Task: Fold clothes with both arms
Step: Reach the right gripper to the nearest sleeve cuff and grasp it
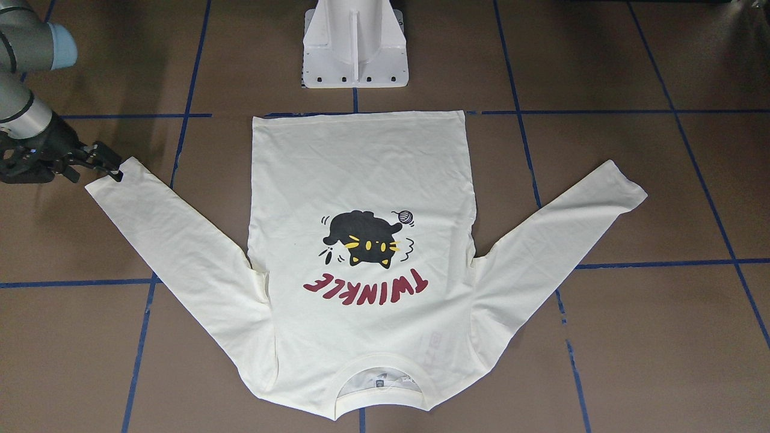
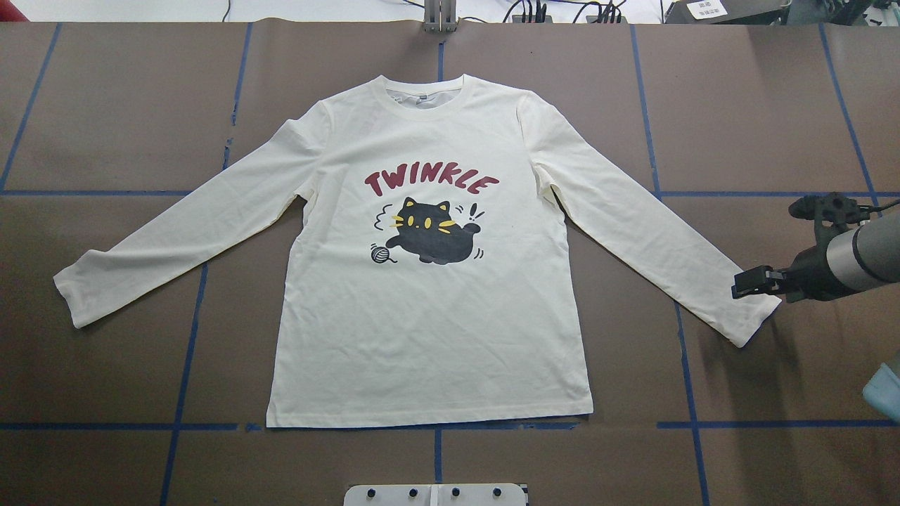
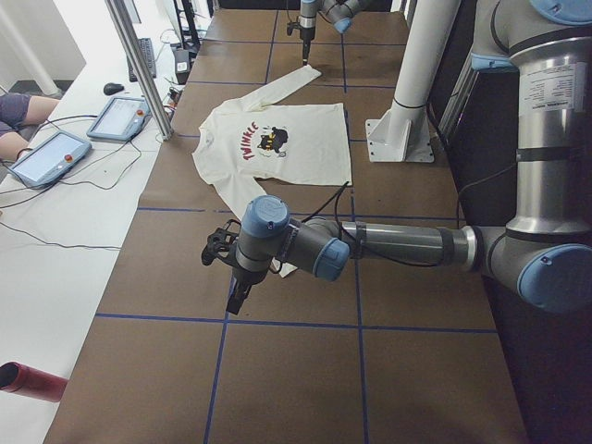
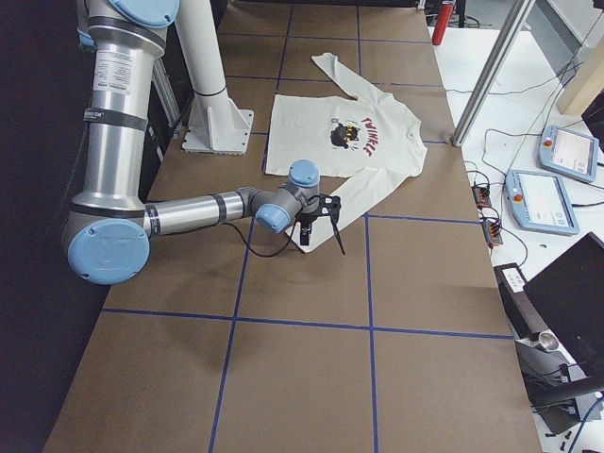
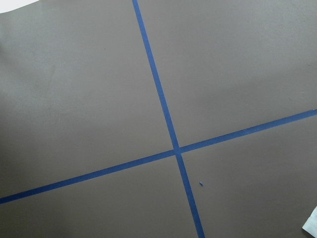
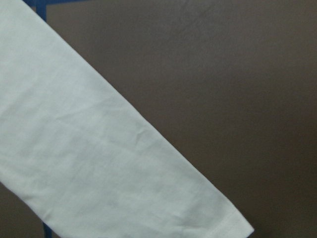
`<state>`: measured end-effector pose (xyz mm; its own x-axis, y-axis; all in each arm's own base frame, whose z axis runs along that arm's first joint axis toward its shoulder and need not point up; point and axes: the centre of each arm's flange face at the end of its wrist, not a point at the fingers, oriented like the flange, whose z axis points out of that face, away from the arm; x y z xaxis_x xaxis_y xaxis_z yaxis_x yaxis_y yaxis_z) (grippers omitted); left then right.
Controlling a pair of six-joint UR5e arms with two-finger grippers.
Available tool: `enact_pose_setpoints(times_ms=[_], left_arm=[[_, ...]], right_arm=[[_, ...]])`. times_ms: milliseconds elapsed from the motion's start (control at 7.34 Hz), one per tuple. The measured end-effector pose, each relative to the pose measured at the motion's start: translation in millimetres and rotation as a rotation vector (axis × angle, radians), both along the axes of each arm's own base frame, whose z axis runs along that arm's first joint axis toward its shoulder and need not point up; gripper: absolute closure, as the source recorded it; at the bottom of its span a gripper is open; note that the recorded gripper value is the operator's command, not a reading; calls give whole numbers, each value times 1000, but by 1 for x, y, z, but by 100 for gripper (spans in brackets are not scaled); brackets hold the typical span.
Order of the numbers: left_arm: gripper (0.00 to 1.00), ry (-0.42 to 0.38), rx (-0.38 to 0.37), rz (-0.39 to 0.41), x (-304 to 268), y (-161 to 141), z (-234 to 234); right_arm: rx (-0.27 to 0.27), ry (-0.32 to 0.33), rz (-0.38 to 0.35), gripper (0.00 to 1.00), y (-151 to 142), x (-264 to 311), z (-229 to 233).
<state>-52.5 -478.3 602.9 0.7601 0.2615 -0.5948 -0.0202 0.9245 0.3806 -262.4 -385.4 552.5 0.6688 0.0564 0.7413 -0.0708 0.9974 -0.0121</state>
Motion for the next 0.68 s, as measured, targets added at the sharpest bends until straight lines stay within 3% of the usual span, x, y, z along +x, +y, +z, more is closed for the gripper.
enact_pose_setpoints(times_ms=[272,409,681], left_arm=[[1,25,0,10,2,1,-2],[1,30,1,13,2,1,-3],[1,33,2,15,3,1,-3]], right_arm=[[-11,36,-27,2,11,-19,16],[-18,45,-35,36,14,-22,21],[-24,45,-45,85,16,-23,24]])
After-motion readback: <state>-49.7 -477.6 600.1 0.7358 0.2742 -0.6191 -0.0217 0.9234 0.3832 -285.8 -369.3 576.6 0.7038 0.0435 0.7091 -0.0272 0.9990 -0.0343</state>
